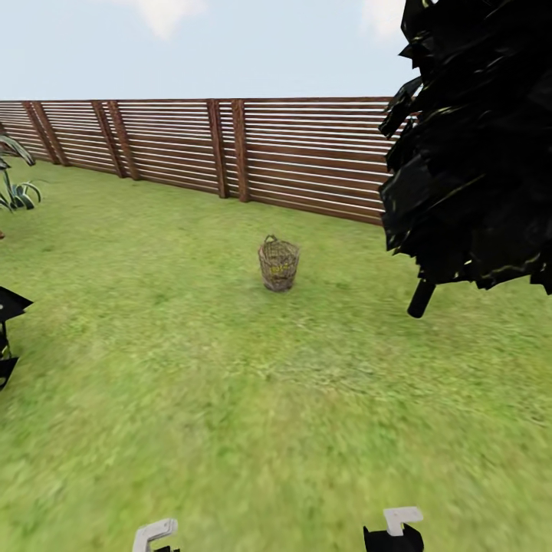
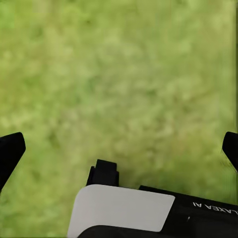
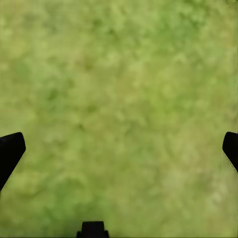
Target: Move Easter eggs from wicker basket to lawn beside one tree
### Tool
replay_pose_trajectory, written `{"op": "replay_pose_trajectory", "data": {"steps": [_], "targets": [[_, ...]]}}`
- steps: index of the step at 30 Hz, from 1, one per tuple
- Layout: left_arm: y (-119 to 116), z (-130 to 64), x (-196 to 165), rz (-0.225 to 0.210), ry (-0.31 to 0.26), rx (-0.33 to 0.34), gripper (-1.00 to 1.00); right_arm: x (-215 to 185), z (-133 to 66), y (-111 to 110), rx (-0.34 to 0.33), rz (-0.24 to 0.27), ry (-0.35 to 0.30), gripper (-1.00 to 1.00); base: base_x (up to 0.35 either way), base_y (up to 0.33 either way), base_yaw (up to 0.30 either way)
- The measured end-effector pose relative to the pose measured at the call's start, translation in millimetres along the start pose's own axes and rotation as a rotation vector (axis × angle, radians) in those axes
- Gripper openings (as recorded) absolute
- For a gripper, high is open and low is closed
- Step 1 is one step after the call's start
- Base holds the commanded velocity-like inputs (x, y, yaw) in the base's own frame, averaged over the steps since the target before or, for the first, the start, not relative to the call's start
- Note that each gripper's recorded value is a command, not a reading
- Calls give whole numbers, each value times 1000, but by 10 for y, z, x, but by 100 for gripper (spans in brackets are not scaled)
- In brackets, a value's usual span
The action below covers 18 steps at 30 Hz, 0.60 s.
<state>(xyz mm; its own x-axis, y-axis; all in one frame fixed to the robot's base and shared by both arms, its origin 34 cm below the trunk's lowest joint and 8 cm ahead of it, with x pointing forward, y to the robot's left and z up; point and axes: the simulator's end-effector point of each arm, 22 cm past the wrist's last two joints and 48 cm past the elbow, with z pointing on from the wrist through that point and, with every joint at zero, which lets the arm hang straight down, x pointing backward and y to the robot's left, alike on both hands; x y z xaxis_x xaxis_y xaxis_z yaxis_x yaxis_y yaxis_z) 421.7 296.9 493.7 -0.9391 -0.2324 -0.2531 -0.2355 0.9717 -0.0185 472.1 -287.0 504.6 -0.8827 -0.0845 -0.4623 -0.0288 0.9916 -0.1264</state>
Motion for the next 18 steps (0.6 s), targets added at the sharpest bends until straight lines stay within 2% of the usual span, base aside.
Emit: {"op": "replay_pose_trajectory", "data": {"steps": [4, 9, 12, 15, 18], "targets": [[-4, 1, 6, 1, 1, 0, 100, 33, -4, 2, 0, -1, 7, 100, 326, 0, 0], [-2, 3, 42, 2, 9, 0, 100, 301, -45, 1, -3, -8, 63, 100, 326, 0, 0], [13, 14, 251, -1, 53, -3, 100, 499, -87, -13, -2, -12, 101, 100, 326, 0, 0], [28, 12, 597, -6, 125, -7, 100, 777, -165, 7, -5, -16, 145, 100, 326, 0, 0], [34, 2, 766, -4, 161, -8, 100, 914, -205, -2, 0, -17, 173, 100, 326, 0, 0]]}}
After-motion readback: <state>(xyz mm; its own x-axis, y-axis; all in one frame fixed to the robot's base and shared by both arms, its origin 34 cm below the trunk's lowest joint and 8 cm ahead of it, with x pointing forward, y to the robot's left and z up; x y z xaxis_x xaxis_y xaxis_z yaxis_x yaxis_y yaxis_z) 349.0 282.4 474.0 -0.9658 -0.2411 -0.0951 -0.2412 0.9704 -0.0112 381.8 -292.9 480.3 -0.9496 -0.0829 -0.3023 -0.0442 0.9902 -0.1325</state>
